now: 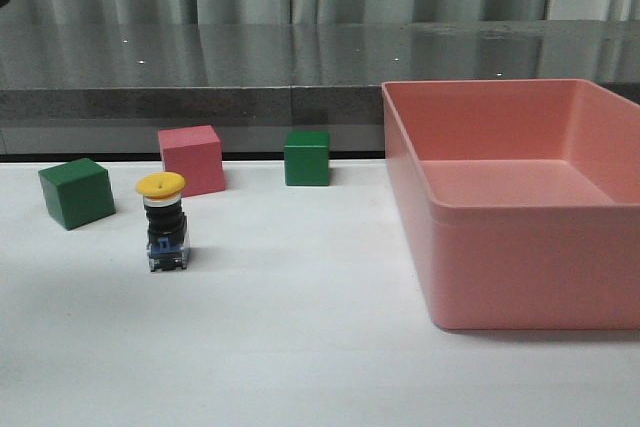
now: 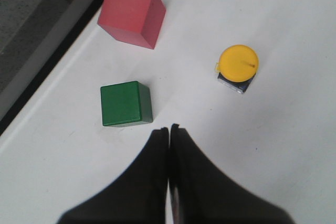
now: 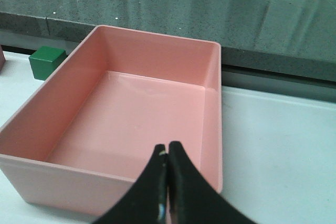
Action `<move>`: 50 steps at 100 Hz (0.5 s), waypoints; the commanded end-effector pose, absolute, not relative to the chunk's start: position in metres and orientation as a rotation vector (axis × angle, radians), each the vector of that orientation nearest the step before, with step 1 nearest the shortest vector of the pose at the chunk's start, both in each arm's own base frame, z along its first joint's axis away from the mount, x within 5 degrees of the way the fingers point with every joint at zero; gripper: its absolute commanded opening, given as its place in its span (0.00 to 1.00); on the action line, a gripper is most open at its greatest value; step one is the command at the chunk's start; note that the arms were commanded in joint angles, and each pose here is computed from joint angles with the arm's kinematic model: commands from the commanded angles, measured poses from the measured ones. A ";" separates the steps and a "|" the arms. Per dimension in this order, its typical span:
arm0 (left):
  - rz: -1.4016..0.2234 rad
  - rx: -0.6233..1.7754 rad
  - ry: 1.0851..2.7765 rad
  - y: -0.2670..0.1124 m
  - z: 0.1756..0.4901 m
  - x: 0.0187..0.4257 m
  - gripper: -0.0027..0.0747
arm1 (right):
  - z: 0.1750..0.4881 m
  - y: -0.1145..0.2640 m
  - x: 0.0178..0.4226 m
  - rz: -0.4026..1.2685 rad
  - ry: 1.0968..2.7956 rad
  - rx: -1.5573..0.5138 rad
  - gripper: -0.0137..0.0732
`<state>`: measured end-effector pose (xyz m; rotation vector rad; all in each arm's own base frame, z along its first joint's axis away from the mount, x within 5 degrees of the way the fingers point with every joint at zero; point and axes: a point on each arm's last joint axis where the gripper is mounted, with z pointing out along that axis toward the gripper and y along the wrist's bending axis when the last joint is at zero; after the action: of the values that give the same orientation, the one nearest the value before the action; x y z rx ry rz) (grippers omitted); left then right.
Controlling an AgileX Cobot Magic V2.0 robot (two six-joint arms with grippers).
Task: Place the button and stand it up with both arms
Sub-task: 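Release the button and raise the left gripper away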
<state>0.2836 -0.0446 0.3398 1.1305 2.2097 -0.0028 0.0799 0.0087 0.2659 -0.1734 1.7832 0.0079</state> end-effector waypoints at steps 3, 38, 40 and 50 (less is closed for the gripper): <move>0.014 0.959 2.068 -0.042 0.352 0.259 0.01 | 0.283 0.007 0.081 -0.004 1.681 -0.145 0.07; 0.081 0.477 1.859 -0.022 0.292 0.163 0.01 | 0.283 0.007 0.081 -0.004 1.681 -0.145 0.07; 0.089 0.457 1.846 -0.020 0.288 0.157 0.01 | 0.283 0.007 0.081 -0.004 1.681 -0.145 0.07; 0.090 0.383 1.803 -0.016 0.273 0.134 0.01 | 0.283 0.007 0.081 -0.004 1.681 -0.145 0.07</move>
<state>0.1474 -0.0237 0.2708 0.5277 1.9139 0.0543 0.0799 0.0087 0.2659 -0.1734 1.7832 0.0079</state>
